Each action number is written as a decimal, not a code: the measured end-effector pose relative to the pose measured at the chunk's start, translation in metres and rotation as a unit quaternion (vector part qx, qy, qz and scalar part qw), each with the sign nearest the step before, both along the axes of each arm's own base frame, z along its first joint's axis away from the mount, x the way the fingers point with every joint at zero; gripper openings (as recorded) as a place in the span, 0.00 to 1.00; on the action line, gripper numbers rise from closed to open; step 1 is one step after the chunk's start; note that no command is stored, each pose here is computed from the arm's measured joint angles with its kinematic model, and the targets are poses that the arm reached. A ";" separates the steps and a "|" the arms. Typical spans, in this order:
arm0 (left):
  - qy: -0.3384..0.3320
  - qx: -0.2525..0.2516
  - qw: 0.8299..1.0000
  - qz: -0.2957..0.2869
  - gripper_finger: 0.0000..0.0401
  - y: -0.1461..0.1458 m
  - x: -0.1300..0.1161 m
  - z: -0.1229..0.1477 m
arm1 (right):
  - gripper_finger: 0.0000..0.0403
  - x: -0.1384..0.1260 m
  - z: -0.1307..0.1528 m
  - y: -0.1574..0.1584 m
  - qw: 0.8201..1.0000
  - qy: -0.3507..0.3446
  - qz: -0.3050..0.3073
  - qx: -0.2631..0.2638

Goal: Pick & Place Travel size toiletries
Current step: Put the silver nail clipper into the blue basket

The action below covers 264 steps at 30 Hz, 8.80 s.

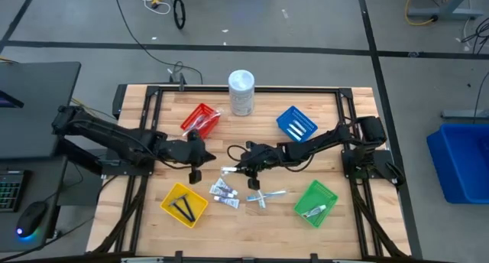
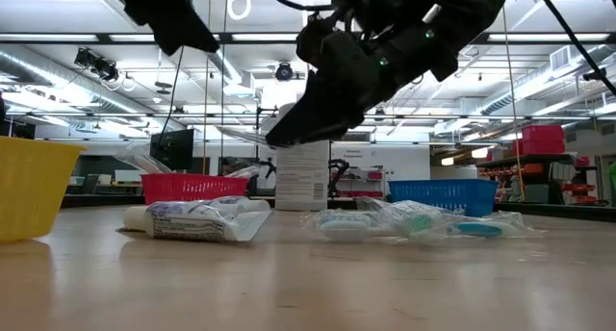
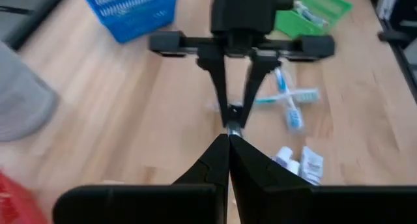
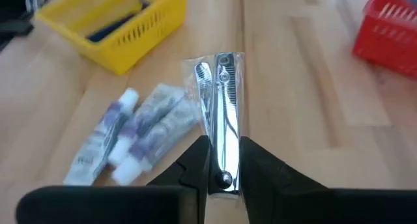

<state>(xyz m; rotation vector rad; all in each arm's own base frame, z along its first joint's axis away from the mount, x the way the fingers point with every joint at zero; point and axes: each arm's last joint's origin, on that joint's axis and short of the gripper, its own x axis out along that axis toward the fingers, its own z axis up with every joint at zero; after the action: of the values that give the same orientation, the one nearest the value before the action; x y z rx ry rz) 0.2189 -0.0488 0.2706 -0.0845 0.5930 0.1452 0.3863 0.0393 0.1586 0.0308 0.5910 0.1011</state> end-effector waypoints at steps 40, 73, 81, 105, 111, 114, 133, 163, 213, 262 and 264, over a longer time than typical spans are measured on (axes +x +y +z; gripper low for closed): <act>-0.011 -0.098 0.990 0.097 0.55 0.018 0.008 -0.003 | 0.17 0.000 0.025 0.000 0.991 -0.069 -0.076 -0.084; -0.055 -0.251 0.944 0.209 0.54 0.029 0.012 -0.020 | 0.17 0.001 0.028 0.002 0.987 -0.088 -0.092 -0.100; -0.057 -0.297 0.927 0.220 0.54 0.031 0.013 -0.020 | 0.17 0.004 0.034 0.003 0.984 -0.120 -0.096 -0.093; -0.071 -0.323 0.926 0.184 0.42 0.029 0.017 -0.015 | 0.17 0.005 0.039 0.002 0.976 -0.148 -0.112 -0.112; -0.070 -0.320 0.927 0.182 0.30 0.029 0.017 -0.015 | 0.17 0.005 0.039 0.002 0.976 -0.148 -0.112 -0.112; -0.070 -0.320 0.927 0.182 0.25 0.029 0.017 -0.015 | 0.17 0.005 0.039 0.002 0.976 -0.148 -0.112 -0.112; -0.064 -0.309 0.933 0.175 0.06 0.029 0.016 -0.015 | 0.18 0.005 0.039 0.001 0.976 -0.146 -0.113 -0.115; -0.016 -0.251 0.948 0.196 0.04 0.044 0.006 -0.021 | 0.53 -0.014 0.091 -0.002 0.968 -0.192 -0.123 -0.102; -0.100 -0.273 0.951 0.109 0.06 0.062 0.013 -0.001 | 0.62 -0.015 0.080 -0.025 0.984 -0.138 -0.114 -0.015; -0.095 -0.277 0.952 0.087 0.07 0.061 0.022 -0.007 | 0.15 -0.007 0.067 -0.025 0.988 -0.134 -0.076 0.005; -0.098 -0.277 0.952 0.087 0.11 0.061 0.022 -0.006 | 0.14 -0.007 0.067 -0.025 0.988 -0.134 -0.077 0.004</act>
<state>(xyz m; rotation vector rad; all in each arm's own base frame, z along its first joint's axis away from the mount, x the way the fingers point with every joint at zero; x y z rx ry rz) 0.2412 0.0126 0.2646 -0.6899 0.4126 0.1354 0.3790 0.0146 0.2254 0.0698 0.3175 -0.0418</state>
